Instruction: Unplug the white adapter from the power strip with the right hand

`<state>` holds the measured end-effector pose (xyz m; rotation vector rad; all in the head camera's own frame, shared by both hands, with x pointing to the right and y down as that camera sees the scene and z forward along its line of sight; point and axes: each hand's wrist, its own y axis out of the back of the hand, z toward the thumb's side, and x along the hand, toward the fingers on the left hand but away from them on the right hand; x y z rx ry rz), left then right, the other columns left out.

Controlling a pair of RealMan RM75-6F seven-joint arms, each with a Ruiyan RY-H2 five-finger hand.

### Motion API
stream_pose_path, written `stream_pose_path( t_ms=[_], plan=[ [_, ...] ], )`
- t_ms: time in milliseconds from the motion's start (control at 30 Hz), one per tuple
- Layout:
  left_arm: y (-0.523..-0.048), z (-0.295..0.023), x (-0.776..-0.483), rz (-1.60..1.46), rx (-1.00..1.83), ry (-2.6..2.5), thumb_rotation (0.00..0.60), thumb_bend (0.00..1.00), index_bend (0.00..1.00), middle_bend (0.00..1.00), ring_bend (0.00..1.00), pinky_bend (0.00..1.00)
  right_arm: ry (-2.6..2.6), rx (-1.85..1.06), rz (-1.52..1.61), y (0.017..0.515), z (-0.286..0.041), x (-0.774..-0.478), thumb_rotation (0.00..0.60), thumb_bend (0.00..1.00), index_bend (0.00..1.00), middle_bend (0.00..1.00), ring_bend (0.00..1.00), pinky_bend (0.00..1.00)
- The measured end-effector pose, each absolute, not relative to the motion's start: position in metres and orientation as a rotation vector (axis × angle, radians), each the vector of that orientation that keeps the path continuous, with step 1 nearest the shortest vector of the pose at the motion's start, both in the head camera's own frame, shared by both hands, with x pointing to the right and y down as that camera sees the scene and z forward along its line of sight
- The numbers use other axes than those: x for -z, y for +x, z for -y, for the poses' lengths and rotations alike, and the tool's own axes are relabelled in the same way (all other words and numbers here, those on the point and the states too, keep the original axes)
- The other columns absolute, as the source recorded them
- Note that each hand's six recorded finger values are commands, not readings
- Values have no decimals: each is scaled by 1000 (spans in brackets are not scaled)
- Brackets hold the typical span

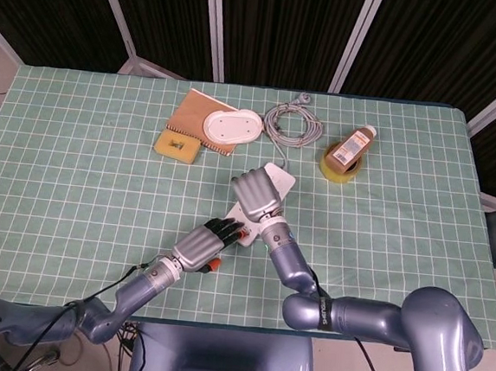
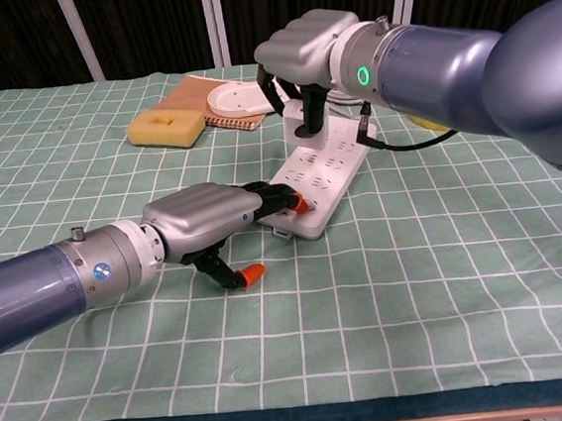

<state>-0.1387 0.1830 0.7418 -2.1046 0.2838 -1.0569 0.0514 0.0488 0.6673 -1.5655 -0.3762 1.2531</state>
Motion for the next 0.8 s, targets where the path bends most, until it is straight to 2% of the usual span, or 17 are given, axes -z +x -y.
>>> stream_pose_path(
  t_ms=[233,433,800],
  plan=[
    [-140,-181,-737,-300,1058,-2100,600,399,121,74,29,150,-1531,-1243,406,57,-43,-644,600,761,787,544,521,569],
    [-142,-167,-724,-387,1041,-2088,600,398,121,74,28,150,-1501,-1246,443,68,-37,-624,600,762,788,544,521,569],
    [-165,-115,-669,-663,970,-2013,600,381,121,73,28,146,-1465,-1275,538,113,-40,-592,600,761,787,544,521,572]
  ],
)
